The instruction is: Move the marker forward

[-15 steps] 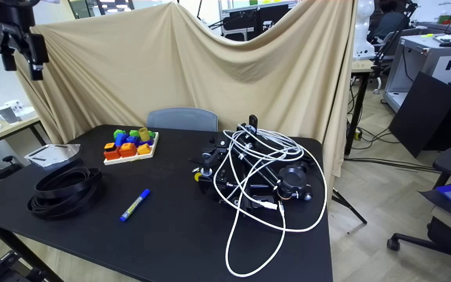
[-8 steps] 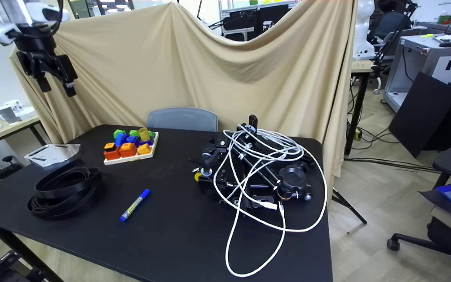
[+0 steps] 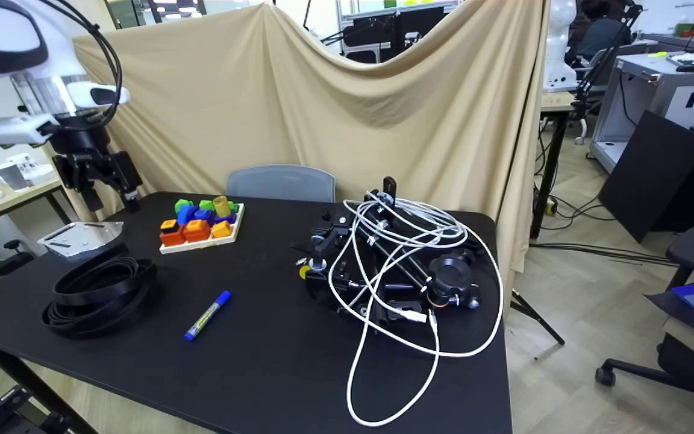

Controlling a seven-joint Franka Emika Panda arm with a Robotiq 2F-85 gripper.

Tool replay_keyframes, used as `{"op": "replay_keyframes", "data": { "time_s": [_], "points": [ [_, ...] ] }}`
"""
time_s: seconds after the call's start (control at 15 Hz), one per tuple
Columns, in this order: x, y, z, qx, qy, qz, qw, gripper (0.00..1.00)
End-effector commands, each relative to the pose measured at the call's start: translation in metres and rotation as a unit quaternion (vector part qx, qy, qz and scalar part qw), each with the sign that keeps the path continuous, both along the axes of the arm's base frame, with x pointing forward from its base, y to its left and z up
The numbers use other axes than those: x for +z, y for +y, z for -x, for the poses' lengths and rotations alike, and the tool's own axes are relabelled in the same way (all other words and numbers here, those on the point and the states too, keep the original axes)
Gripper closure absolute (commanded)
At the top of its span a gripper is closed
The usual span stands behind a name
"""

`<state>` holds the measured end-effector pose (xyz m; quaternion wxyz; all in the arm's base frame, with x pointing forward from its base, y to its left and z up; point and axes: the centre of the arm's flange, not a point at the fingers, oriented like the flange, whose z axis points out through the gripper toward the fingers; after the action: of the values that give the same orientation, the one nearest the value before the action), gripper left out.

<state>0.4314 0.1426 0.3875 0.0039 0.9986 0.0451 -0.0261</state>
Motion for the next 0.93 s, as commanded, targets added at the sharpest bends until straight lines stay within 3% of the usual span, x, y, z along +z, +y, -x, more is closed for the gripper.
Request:
{"op": "replay_keyframes", "data": {
  "time_s": [0.0, 0.07, 0.47, 0.87],
  "points": [
    [-0.026, -0.026, 0.037, -0.016, 0.015, 0.018, 0.9996, 0.0],
    [-0.02, -0.01, 0.014, -0.004, 0.021, 0.009, 0.9997, 0.0],
    [-0.028, -0.012, 0.014, 0.001, 0.018, 0.011, 0.9998, 0.0],
    [-0.069, -0.047, 0.018, 0.022, -0.016, -0.013, 0.9995, 0.0]
  ]
}}
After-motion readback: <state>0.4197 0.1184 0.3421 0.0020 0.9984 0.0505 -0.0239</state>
